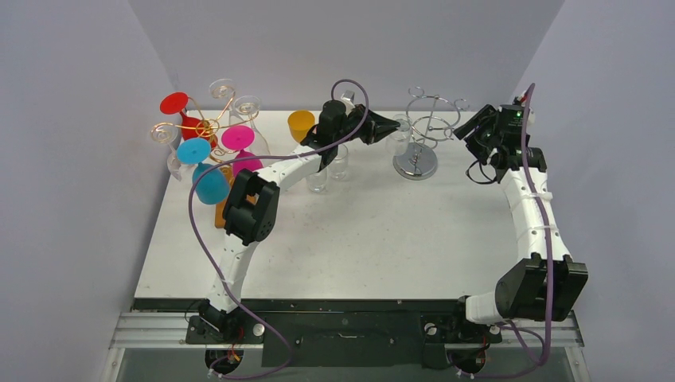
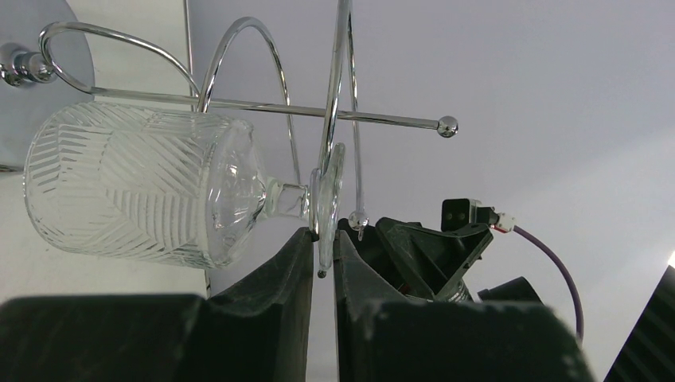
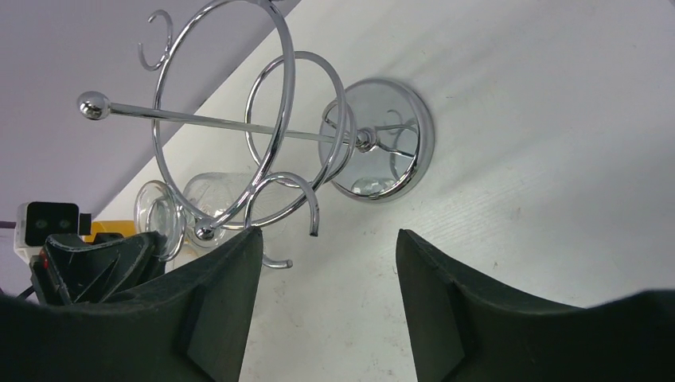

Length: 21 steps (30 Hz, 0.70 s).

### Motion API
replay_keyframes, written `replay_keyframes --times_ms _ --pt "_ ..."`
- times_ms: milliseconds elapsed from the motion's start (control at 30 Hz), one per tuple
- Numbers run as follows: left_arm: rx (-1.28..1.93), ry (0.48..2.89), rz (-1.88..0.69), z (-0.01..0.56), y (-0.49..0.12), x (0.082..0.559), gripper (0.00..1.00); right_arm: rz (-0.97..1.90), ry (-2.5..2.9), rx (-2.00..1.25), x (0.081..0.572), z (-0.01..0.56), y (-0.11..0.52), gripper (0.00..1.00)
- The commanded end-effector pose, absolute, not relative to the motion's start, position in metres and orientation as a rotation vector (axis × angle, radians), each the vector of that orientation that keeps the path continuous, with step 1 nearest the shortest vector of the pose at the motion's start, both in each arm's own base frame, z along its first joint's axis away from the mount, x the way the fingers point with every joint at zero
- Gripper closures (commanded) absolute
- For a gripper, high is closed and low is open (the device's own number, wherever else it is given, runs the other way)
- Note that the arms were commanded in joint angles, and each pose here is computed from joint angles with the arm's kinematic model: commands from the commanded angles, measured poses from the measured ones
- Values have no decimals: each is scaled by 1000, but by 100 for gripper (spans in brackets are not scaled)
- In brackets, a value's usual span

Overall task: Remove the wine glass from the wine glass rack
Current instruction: Pick up the wine glass from the wine rack.

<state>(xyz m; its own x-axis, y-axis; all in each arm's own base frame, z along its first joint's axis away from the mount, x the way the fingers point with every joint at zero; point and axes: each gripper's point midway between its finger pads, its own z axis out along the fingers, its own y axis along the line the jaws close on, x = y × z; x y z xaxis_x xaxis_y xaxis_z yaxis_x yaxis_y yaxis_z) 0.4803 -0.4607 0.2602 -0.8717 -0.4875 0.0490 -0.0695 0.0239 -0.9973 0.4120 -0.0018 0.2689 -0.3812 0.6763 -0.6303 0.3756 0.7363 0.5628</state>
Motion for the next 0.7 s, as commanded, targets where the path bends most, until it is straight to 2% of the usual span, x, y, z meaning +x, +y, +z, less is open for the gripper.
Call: replay_keyframes --times_ms 0,233,467,500,667 --pt "-411 1800 -2005 349 -449 469 100 422 1979 796 423 271 -4 43" --pt "-407 1808 -1997 348 -449 470 99 413 2000 810 429 261 -6 46" --pt "-409 1824 -1985 343 -450 469 85 404 2008 816 430 257 -8 47" --pt "-410 1828 -1982 342 -450 469 81 402 2007 817 430 258 -9 47" --pt "-407 1831 -1974 341 -448 468 77 400 2007 821 431 257 -9 47"
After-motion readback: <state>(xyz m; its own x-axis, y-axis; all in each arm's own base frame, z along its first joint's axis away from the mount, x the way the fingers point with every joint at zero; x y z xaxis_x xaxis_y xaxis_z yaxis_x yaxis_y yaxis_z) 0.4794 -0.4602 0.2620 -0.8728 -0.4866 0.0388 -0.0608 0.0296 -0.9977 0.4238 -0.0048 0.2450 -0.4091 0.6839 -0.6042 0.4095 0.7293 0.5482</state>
